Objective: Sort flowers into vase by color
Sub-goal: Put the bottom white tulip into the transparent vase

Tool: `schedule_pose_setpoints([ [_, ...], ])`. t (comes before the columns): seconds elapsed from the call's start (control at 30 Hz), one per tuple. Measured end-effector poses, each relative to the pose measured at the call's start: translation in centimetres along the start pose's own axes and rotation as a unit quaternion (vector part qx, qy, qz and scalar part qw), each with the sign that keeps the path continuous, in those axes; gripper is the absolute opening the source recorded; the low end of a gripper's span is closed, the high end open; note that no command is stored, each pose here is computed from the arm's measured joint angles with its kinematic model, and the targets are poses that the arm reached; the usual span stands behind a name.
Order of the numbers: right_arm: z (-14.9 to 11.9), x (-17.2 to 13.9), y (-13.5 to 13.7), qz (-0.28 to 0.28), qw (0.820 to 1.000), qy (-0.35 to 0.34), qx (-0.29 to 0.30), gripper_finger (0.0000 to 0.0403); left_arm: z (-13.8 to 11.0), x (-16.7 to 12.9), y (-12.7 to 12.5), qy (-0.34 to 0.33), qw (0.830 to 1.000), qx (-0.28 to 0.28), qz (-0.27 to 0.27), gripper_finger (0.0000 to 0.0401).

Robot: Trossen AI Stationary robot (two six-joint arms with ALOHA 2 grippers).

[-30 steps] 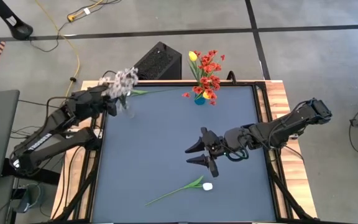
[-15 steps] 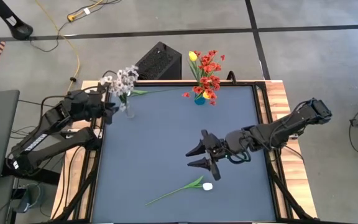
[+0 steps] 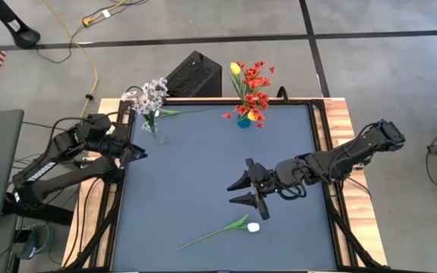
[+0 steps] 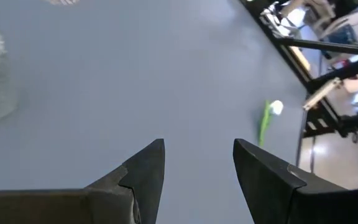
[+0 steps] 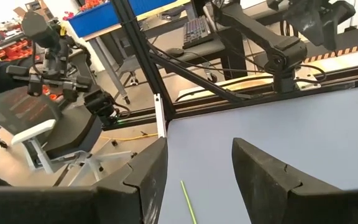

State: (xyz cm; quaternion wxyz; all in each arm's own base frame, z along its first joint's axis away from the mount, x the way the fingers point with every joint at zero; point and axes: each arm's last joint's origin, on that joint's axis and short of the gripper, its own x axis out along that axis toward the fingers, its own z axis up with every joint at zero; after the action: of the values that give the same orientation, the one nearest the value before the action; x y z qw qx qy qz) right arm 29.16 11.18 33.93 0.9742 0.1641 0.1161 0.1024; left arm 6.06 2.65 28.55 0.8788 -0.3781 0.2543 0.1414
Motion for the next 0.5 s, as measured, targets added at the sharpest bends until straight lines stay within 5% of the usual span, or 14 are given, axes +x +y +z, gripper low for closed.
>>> schedule_pose_setpoints([
  [0.23,0.0,0.0,0.0,0.0,1.0,0.0,-0.006,0.0205,0.8,0.7,-1.7,-0.018,0.998,0.017,-0.049,0.0178],
  [0.5,0.0,0.0,0.0,0.0,1.0,0.0,-0.013,0.0205,0.4,4.1,-4.5,0.041,0.995,0.072,-0.059,0.0178],
])
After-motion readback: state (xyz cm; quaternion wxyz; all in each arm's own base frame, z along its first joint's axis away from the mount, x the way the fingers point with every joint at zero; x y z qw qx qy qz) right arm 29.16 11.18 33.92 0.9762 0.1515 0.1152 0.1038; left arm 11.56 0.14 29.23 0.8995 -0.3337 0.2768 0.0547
